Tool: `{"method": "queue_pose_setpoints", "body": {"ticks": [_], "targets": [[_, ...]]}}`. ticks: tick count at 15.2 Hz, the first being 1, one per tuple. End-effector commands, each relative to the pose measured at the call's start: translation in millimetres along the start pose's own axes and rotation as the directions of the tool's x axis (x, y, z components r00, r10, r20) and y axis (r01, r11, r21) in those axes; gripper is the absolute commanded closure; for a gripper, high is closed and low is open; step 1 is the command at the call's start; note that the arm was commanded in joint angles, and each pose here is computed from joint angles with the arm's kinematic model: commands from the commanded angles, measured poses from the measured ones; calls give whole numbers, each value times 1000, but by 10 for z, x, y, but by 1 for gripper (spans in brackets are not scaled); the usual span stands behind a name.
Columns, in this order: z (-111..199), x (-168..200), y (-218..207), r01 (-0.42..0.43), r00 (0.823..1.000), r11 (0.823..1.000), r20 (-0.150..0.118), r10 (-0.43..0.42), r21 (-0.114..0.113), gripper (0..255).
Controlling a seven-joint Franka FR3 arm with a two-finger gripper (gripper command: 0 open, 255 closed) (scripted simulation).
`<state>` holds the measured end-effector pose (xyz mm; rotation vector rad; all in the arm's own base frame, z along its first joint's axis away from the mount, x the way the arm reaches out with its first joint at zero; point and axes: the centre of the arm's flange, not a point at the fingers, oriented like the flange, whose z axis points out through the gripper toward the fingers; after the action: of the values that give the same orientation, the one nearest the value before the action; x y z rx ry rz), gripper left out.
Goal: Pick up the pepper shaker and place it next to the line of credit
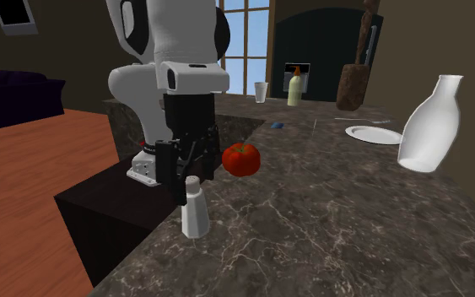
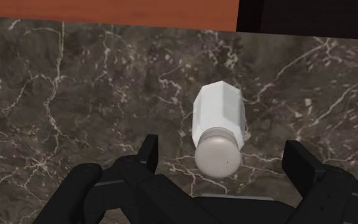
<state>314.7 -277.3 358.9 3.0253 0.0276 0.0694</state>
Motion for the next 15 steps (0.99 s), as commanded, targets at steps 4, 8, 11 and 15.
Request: {"method": "queue_pose_setpoints", "body": {"ticks": [4, 8, 11, 15], "targets": [[44, -1, -3, 0, 1000, 1000, 0, 0, 0, 0], [43, -1, -3, 0, 1000, 1000, 0, 0, 0, 255], [43, -1, -3, 0, 1000, 1000, 0, 0, 0, 255], [43, 0, -1, 0, 1000, 1000, 0, 0, 0, 255]]}}
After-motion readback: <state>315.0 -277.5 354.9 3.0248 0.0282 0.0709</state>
